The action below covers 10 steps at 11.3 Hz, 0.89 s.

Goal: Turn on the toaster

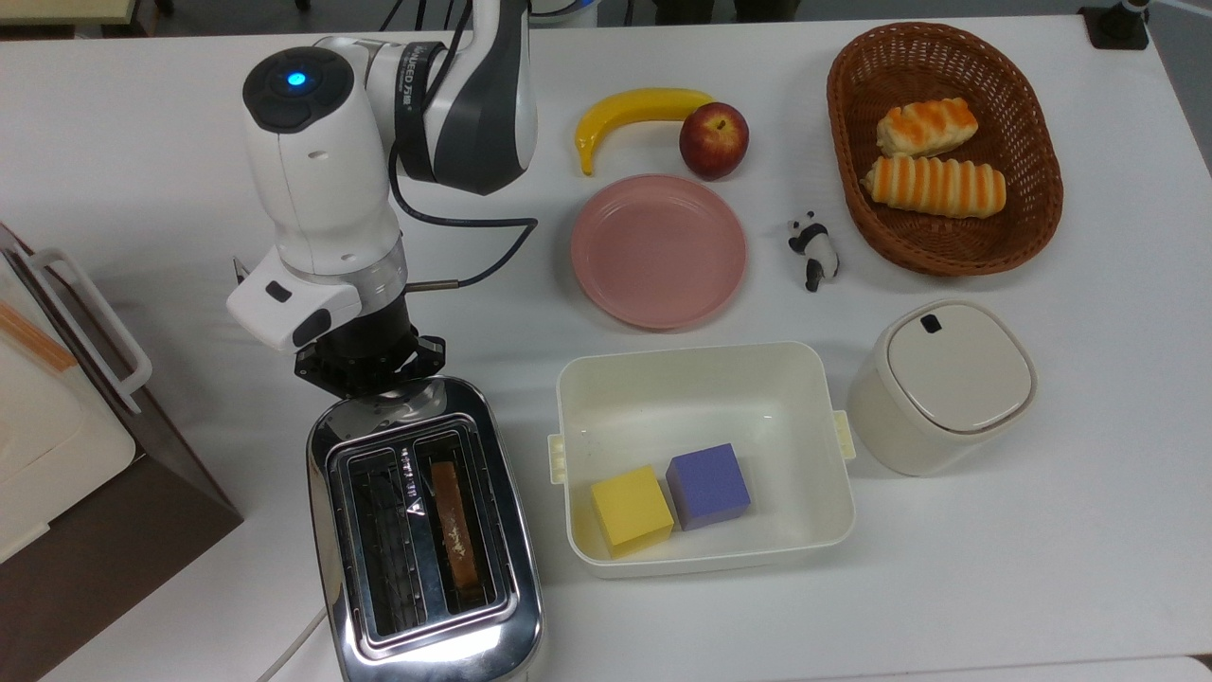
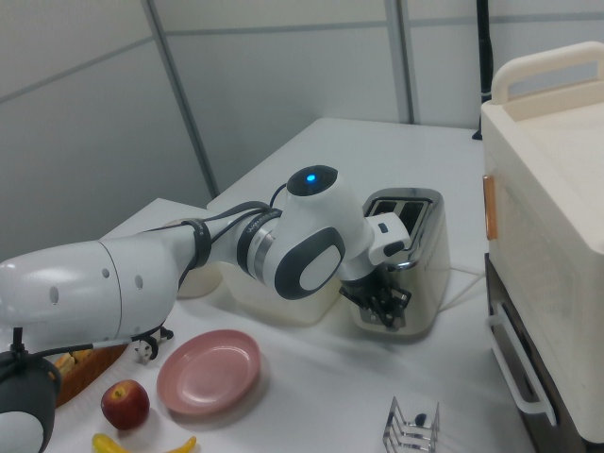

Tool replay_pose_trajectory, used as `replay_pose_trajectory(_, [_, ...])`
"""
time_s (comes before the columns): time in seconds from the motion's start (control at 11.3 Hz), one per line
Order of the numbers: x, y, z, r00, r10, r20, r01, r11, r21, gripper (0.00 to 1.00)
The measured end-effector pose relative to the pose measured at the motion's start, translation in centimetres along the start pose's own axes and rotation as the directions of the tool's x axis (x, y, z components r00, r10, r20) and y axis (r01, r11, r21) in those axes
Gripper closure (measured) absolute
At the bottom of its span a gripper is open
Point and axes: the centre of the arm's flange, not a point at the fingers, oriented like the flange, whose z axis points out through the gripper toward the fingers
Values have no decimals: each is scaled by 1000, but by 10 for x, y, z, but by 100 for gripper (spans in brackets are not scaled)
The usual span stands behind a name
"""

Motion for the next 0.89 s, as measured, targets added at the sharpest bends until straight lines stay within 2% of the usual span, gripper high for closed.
replay_pose_trajectory(0.36, [2,1,-13,1000,1,0,-1,1000,1,99])
replay_pose_trajectory(0.71, [-5,1,-67,996,-3,85,1,1000,24,99])
replay_pose_trajectory(0.89, [-8,-17,-88,991,-1,135,-3,1000,31,99])
